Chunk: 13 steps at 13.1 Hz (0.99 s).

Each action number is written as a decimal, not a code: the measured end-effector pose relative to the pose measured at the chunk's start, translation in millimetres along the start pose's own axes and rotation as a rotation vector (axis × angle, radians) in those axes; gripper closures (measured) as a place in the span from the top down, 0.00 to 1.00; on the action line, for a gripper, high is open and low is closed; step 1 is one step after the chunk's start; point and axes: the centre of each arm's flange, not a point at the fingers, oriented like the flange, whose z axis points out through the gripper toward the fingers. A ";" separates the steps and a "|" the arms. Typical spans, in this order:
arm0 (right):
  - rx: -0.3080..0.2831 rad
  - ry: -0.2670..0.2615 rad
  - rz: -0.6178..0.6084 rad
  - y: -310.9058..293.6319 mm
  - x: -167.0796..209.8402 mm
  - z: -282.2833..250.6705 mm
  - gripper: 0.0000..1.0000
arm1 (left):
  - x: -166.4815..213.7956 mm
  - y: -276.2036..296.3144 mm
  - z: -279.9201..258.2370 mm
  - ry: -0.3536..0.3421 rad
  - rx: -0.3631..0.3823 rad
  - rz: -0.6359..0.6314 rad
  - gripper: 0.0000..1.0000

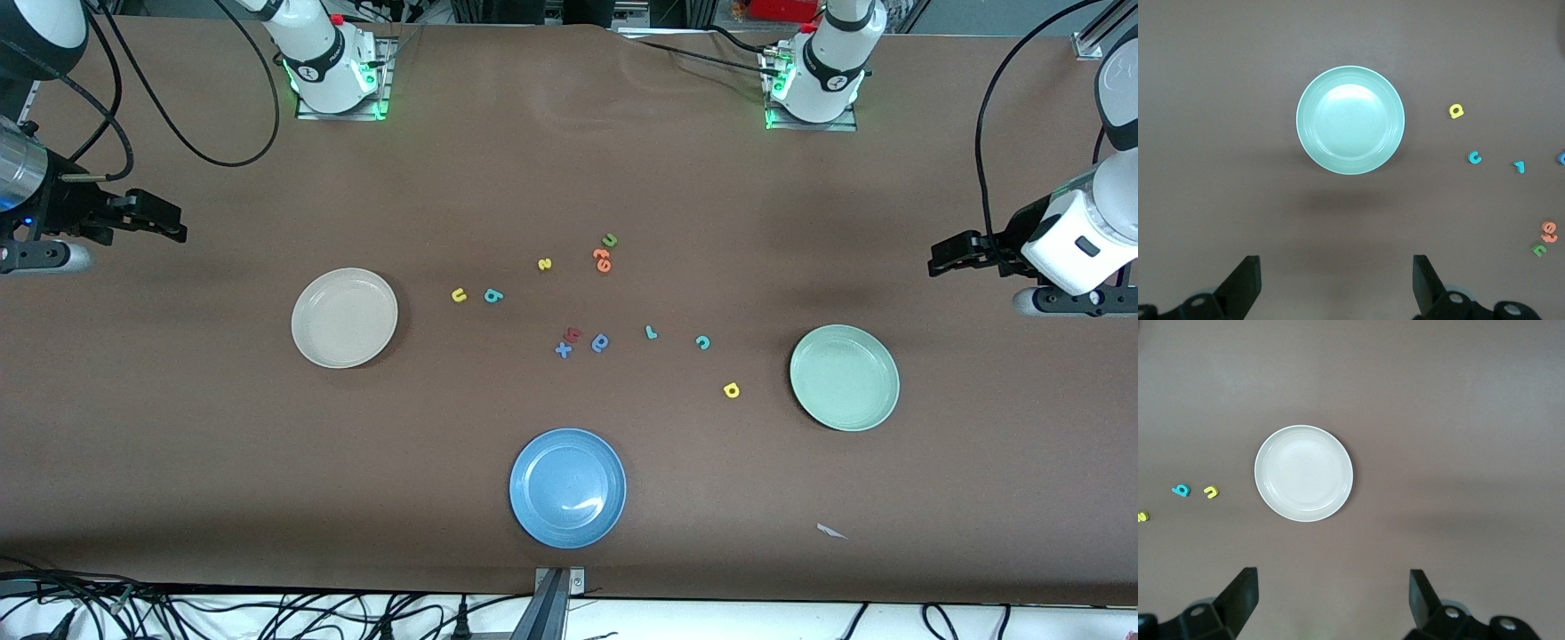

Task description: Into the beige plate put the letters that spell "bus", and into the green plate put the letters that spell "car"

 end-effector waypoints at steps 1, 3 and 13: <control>0.000 0.000 0.000 0.3 0.0 0.0 1.00 | 0.0 0.0 0.0 0.000 0.000 0.000 1.00; 0.000 0.000 0.000 0.3 0.0 0.0 1.00 | 0.0 -0.1 0.1 0.000 0.000 0.000 1.00; -0.002 -0.017 0.007 3.4 4.5 9.2 1.00 | 0.2 -0.3 0.3 -0.001 0.000 -0.001 1.00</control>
